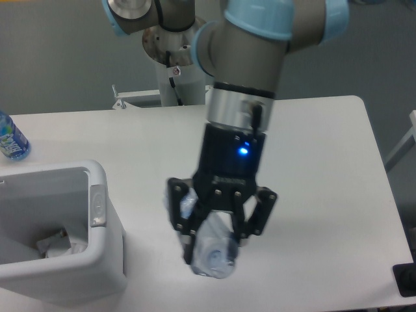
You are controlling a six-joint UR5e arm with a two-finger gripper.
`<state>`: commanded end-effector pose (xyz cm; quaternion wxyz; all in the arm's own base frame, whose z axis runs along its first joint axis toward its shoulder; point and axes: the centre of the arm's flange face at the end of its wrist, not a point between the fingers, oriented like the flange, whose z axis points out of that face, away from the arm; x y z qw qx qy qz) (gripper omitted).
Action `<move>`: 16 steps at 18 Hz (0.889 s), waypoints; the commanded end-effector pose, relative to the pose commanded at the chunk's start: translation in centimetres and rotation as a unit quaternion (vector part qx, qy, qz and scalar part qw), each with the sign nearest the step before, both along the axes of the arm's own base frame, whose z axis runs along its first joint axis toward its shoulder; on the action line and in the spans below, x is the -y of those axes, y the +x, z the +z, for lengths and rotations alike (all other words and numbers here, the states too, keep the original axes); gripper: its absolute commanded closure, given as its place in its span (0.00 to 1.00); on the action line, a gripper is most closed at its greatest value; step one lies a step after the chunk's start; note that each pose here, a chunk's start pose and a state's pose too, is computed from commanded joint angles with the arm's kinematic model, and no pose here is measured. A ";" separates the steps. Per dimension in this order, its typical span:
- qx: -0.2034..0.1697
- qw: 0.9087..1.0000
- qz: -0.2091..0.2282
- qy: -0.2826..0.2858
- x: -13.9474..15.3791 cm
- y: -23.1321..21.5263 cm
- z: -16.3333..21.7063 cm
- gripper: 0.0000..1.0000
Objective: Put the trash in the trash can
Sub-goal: 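Carry the bottle into the white bin and open the gripper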
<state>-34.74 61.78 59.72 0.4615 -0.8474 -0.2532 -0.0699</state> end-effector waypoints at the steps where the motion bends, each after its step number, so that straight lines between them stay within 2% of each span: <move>1: -0.001 1.000 -0.005 0.001 -0.2 0.7 0.2 0.40; 8: -0.023 0.997 -0.074 0.018 -3.5 9.3 1.6 0.40; 11: -0.036 0.992 -0.118 0.009 -5.5 13.0 0.2 0.40; 16: -0.057 0.985 -0.163 -0.006 -7.9 15.3 -2.7 0.40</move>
